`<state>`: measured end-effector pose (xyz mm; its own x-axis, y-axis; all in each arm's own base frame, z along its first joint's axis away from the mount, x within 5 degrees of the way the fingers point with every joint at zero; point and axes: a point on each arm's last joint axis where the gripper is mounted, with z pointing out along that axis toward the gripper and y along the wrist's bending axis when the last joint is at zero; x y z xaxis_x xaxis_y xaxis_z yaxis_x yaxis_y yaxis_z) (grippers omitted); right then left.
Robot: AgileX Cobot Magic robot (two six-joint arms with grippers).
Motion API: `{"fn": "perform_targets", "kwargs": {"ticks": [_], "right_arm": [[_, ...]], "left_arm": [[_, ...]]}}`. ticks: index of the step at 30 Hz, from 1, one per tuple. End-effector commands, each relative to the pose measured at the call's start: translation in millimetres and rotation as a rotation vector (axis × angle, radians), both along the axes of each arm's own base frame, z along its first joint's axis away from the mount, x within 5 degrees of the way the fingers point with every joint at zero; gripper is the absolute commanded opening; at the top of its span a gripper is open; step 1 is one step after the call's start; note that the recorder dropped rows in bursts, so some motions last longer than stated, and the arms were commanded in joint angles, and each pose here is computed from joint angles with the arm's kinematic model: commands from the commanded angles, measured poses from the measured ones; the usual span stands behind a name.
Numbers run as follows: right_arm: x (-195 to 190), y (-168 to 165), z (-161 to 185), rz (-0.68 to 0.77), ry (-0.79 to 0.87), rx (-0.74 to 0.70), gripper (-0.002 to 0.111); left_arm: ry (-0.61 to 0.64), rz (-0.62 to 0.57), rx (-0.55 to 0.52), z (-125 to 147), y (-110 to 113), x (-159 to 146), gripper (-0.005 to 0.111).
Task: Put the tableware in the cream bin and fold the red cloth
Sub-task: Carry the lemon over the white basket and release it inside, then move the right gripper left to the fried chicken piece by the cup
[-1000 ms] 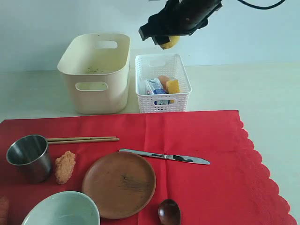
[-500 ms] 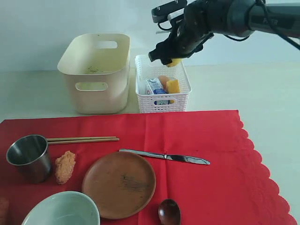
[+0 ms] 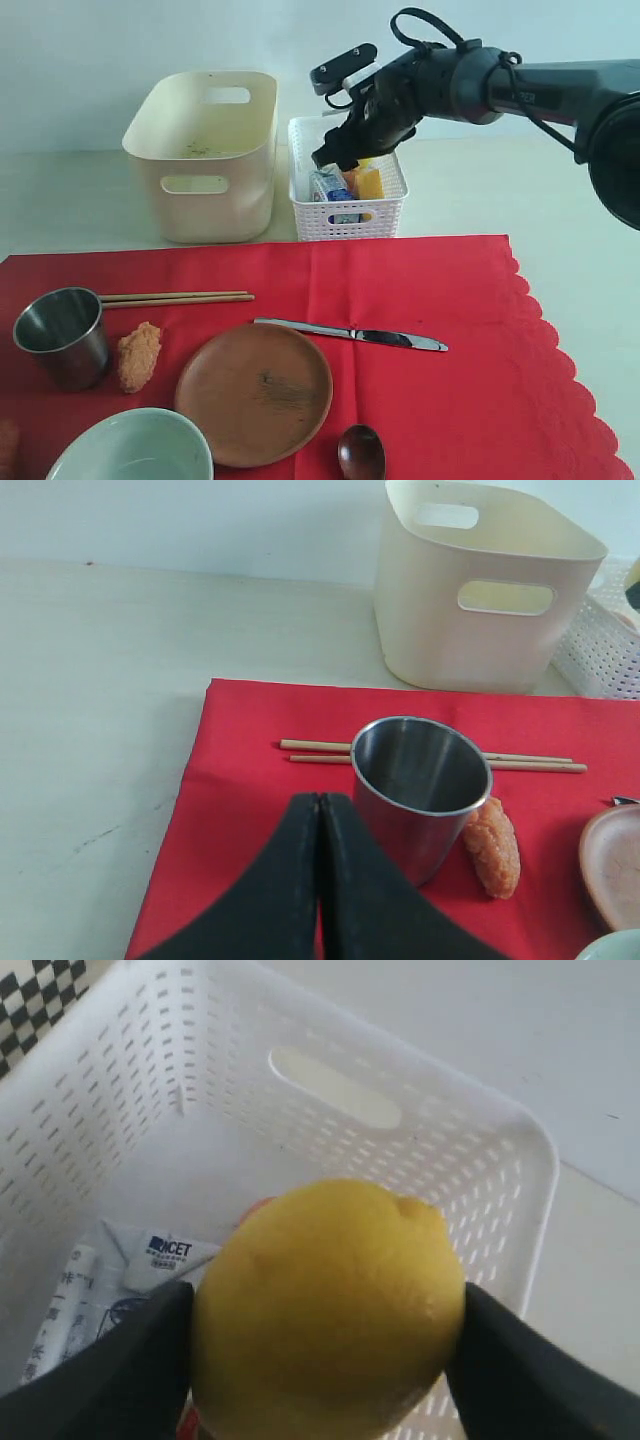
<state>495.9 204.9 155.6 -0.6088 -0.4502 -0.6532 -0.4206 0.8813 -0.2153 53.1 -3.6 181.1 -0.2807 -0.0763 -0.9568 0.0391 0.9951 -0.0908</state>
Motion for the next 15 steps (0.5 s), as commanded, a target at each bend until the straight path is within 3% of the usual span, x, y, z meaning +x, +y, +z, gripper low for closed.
{"fn": "perform_targets", "kwargs": {"ticks": [1,6,15], "right_arm": [[4.0,-1.2,8.9,0.011,-0.045,0.002,0.045],[2.9,-2.0,16.1,0.008,-0.049,0.002,0.071],[-7.1,-9.3,60.8,-0.015,-0.068,-0.012,0.075]], "left_arm": [[-0.011,0.003,0.000,-0.1,0.1,0.0,0.000],[-0.011,0.003,0.000,-0.1,0.1,0.0,0.000],[-0.011,0.003,0.000,-0.1,0.1,0.0,0.000]]}}
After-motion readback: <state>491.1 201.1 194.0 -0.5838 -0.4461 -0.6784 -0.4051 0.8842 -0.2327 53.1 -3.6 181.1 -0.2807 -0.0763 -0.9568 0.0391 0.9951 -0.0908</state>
